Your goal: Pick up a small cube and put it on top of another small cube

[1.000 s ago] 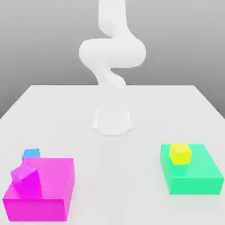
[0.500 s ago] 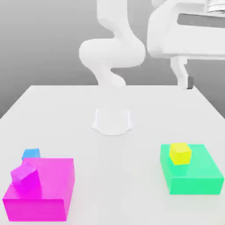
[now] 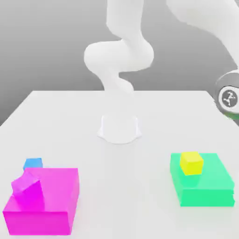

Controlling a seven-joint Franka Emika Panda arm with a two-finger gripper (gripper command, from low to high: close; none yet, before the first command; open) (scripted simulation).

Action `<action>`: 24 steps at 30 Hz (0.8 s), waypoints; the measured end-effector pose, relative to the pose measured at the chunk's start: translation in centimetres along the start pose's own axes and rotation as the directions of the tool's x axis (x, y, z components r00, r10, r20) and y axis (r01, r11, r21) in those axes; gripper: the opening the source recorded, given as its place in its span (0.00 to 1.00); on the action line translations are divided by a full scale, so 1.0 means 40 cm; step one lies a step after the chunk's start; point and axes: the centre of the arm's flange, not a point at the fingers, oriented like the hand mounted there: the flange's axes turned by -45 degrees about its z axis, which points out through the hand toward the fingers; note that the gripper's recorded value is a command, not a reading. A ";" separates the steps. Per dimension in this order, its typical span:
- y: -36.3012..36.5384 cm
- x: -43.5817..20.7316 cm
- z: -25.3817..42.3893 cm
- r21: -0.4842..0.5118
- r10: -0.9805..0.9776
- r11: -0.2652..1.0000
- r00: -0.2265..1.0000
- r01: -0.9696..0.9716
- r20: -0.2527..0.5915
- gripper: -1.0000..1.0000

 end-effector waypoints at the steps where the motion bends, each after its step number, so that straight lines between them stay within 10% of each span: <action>1: -0.012 0.000 0.042 0.005 -0.007 1.000 1.000 0.007 0.009 0.50; 4: -0.023 -0.002 0.168 0.009 -0.013 1.000 1.000 0.013 0.017 0.50; 5: -0.024 -0.004 0.190 0.009 -0.014 1.000 1.000 0.014 0.018 0.00; 24: -0.053 -0.154 -0.129 0.033 0.017 0.999 1.000 -0.017 0.019 0.00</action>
